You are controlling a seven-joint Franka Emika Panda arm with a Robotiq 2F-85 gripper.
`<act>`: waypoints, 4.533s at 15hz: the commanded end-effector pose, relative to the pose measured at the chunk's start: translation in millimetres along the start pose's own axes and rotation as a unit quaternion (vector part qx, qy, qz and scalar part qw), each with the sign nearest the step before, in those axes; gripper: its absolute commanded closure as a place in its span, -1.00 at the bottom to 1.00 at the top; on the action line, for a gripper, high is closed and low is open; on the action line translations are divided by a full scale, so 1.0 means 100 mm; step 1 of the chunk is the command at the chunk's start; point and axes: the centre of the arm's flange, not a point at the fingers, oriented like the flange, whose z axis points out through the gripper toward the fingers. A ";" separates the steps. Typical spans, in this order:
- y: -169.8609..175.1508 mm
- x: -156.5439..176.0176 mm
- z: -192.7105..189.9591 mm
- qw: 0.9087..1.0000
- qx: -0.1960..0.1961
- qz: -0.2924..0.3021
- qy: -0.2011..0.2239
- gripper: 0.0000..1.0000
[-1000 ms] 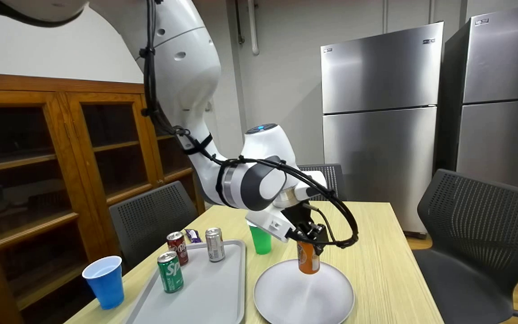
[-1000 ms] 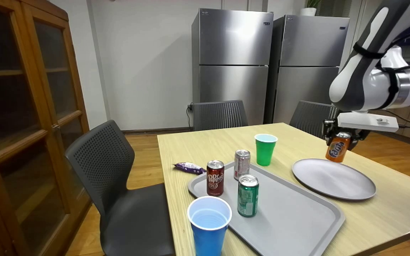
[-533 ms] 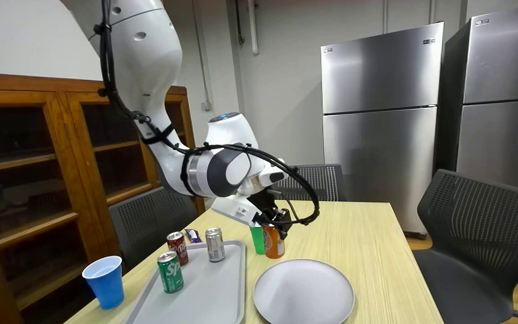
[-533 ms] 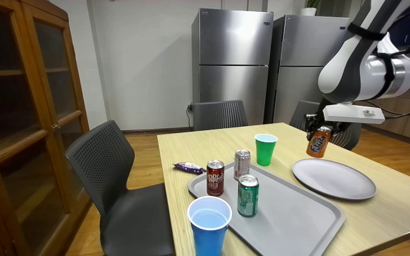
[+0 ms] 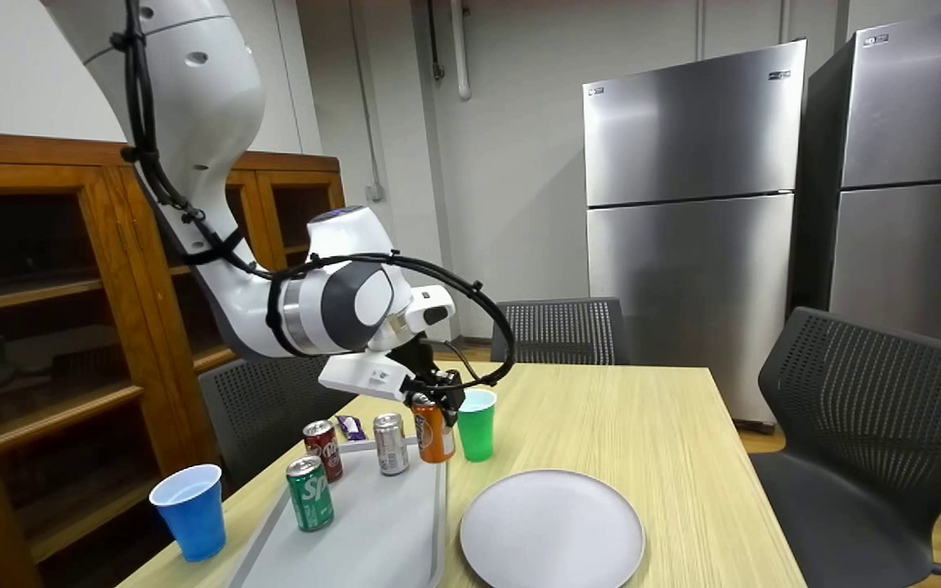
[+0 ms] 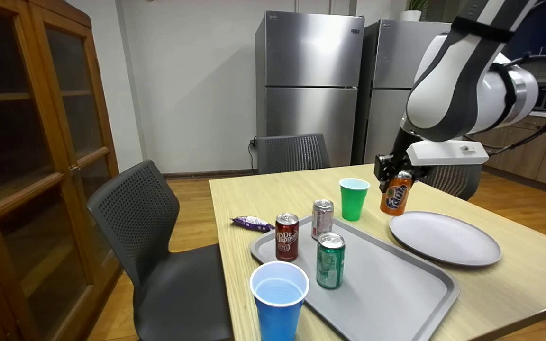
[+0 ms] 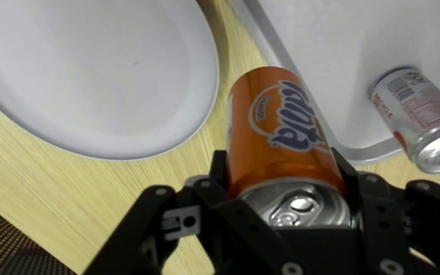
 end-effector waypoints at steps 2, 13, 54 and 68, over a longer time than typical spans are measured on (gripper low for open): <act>-0.45 -0.17 -0.22 0.999 0.016 -0.042 0.006 0.23; -0.85 -0.71 -0.06 0.992 0.037 -0.122 -0.013 0.23; -0.50 -0.52 -0.33 0.981 0.042 -0.178 0.066 -1.00; -0.48 -0.13 -0.55 0.981 0.050 -0.185 0.003 -1.00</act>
